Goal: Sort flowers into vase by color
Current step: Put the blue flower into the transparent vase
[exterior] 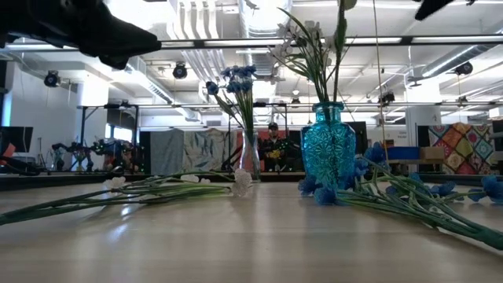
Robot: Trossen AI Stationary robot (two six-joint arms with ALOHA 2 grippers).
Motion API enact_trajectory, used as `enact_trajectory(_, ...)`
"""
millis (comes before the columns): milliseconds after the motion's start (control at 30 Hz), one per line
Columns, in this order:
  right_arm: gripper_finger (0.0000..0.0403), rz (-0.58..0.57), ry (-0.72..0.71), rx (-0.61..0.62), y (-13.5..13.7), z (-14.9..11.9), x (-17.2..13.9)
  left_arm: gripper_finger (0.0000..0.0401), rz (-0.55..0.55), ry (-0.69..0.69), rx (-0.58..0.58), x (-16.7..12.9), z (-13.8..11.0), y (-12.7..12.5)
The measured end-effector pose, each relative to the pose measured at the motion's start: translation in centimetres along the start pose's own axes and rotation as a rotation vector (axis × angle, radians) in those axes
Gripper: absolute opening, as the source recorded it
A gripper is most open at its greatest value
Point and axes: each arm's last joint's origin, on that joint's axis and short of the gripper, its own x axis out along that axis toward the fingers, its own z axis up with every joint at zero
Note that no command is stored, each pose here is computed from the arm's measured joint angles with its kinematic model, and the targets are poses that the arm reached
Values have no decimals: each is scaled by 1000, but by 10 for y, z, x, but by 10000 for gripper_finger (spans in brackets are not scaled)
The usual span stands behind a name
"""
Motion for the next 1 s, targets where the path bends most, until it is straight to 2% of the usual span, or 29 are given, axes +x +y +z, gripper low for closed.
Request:
enact_trajectory(133, 203, -45, 78, 117, 16, -10, 19, 75, 0, -9, -13, 0, 1, 0)
enact_trajectory(367, 203, -138, 273, 341, 50, -36, 69, 75, 1, -9, -68, 0, -4, 0)
enact_trajectory(567, 205, -91, 309, 517, 82, -45, 108, 75, 1, -44, -99, -1, -15, 0)
enact_trajectory(700, 222, -79, 362, 659, 100, -53, 134, 75, 1, -42, -99, -1, -16, 0)
enact_trajectory(867, 256, -56, 378, 725, 122, -61, 158, 75, 0, -36, -95, -1, -17, 0)
enact_trajectory(1000, 274, -81, 379, 745, 136, -61, 175, 75, -9, -36, -91, -2, -17, 0)
